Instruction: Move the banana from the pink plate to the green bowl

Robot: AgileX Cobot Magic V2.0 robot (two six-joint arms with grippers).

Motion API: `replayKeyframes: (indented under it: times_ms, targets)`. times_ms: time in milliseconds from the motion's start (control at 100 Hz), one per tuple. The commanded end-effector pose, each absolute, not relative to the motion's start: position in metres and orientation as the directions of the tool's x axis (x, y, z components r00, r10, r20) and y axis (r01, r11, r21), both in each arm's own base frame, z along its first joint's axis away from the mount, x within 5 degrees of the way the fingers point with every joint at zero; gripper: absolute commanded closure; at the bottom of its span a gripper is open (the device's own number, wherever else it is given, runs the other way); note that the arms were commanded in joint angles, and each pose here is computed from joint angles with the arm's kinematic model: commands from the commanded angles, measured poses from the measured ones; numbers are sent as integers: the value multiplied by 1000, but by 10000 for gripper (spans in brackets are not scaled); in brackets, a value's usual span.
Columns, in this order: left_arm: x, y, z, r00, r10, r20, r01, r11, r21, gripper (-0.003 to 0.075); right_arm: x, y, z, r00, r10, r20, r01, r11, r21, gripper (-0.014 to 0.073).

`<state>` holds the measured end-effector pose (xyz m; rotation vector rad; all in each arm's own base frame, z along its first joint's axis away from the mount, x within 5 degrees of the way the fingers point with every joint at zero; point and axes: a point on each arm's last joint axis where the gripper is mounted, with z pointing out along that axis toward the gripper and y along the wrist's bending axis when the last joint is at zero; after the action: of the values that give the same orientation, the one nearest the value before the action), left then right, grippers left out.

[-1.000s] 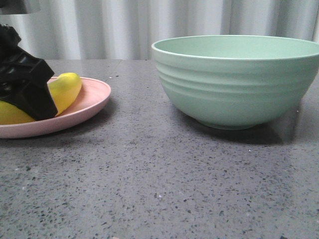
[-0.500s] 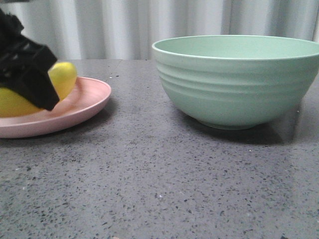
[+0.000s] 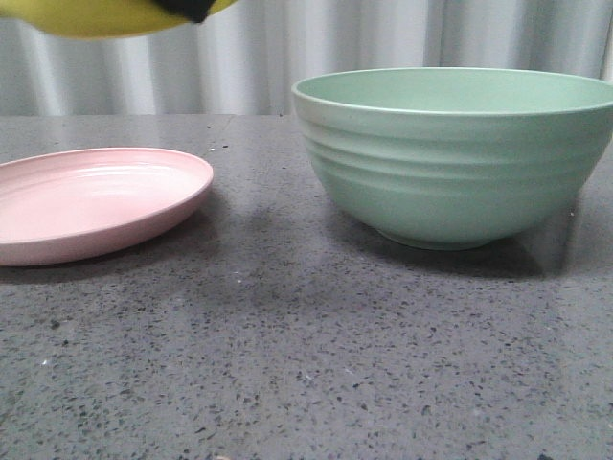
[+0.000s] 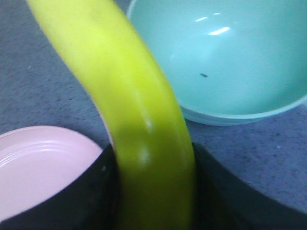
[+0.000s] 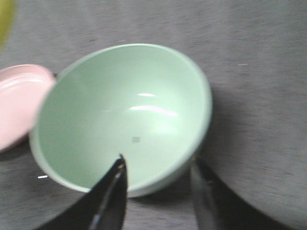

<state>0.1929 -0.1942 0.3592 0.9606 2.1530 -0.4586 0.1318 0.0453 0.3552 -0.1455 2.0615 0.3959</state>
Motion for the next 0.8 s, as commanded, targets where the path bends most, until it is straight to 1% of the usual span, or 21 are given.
replayKeyframes:
  times_ms: [0, 90, 190, 270, 410, 520, 680, 790]
  targets:
    - [178, -204, 381, -386, 446, -807, 789, 613, -38, 741, 146, 61, 377, -449, 127, -885, -327, 898, 294, 242]
    - [170, -215, 379, -365, 465, -806, 817, 575, -39, 741, 159, 79, 385, -463, 153, -873, -382, 855, 352, 242]
    - [168, -223, 374, -361, 483, -798, 830, 556, -40, 741, 174, 97, 389, -482, 200, -853, -406, 812, 420, 242]
    - [168, -228, 370, -379, 483, -789, 833, 549, -64, 741, 186, 109, 391, -486, 209, -848, -417, 797, 436, 242]
    - [167, -230, 370, -399, 469, -788, 831, 548, -95, 741, 208, 125, 386, -516, 257, -817, -396, 775, 493, 242]
    - [167, -230, 370, -399, 469, -788, 831, 548, -95, 741, 224, 134, 379, -560, 312, -768, -353, 749, 561, 242]
    - [167, -230, 370, -399, 469, -788, 831, 548, -95, 741, 243, 145, 368, -600, 306, -739, -322, 753, 573, 242]
    - [167, -230, 370, -399, 469, -788, 831, 548, -95, 741, 249, 148, 364, -617, 310, -723, -309, 750, 585, 242]
